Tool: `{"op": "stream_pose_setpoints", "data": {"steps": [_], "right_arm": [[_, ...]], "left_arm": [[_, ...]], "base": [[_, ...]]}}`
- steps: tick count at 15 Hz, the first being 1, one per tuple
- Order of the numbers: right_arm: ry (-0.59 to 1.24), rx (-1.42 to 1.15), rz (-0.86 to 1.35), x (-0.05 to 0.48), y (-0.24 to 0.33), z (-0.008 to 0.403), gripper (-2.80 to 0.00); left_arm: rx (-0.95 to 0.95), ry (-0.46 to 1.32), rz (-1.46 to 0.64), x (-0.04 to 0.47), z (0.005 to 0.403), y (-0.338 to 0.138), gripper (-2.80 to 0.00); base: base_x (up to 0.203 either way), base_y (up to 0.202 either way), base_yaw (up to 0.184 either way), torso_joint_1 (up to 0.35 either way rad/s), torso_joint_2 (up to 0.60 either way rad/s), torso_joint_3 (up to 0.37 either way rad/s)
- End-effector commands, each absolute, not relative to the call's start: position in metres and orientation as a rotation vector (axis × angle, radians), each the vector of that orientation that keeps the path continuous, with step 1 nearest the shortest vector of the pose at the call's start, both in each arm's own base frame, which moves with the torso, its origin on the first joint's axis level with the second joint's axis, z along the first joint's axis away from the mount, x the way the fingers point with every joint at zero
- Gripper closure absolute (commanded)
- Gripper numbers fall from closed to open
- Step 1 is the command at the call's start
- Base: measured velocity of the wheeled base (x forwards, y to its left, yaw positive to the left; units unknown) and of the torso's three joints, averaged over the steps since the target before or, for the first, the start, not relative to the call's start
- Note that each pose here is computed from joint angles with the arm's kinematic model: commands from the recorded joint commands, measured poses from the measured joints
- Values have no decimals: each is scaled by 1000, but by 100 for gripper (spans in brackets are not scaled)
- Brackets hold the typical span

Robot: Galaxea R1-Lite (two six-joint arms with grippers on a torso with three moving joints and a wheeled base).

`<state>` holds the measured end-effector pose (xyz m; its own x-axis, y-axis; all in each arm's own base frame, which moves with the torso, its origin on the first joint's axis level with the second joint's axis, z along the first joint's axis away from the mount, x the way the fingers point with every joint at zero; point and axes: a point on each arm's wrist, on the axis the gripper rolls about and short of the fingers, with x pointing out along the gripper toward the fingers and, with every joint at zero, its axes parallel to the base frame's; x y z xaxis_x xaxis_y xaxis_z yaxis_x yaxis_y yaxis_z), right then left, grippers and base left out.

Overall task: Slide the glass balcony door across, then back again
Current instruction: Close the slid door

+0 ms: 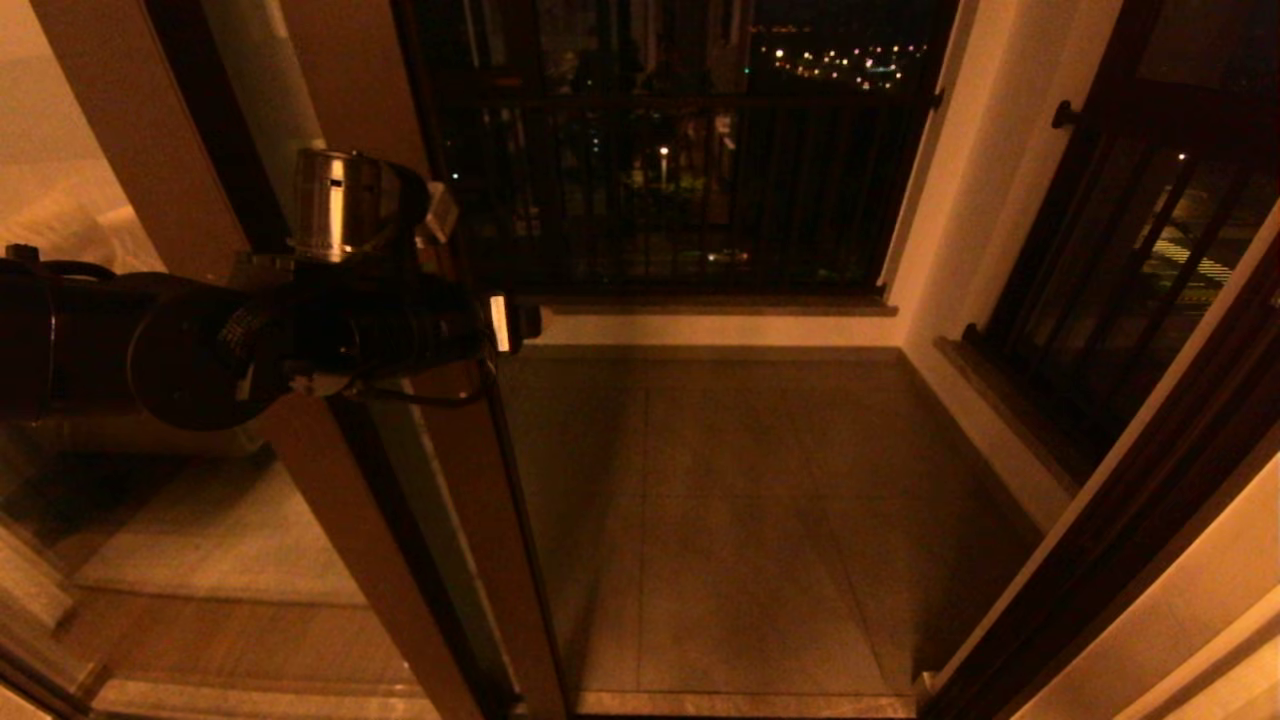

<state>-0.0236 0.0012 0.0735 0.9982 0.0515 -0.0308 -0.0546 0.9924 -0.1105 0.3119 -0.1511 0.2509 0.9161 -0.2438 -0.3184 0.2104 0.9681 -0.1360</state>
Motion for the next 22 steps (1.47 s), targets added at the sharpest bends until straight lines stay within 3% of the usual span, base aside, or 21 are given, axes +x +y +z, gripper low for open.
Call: {"op": "stream_pose_setpoints", "data": {"steps": [1, 8, 11, 13, 16, 22], "right_arm": [[29, -113, 54, -23, 1, 74, 0], [29, -113, 54, -23, 1, 74, 0], [29, -113, 54, -23, 1, 74, 0], [29, -113, 54, -23, 1, 74, 0], [29, -113, 55, -23, 1, 74, 0], [29, -113, 54, -23, 1, 74, 0]], "left_arm": [[-98, 347, -244, 310, 250, -154, -280], [-84, 359, -280, 298, 248, -163, -280], [-76, 352, -321, 282, 255, -146, -280], [-78, 363, -476, 277, 257, -117, -280], [-83, 351, -470, 290, 257, -85, -280], [-87, 235, -468, 321, 251, -87, -280]], "base": [[0, 0, 0, 0, 0, 0], [0, 0, 0, 0, 0, 0], [0, 0, 0, 0, 0, 0], [0, 0, 0, 0, 0, 0], [0, 0, 0, 0, 0, 0], [0, 0, 0, 0, 0, 0]]}}
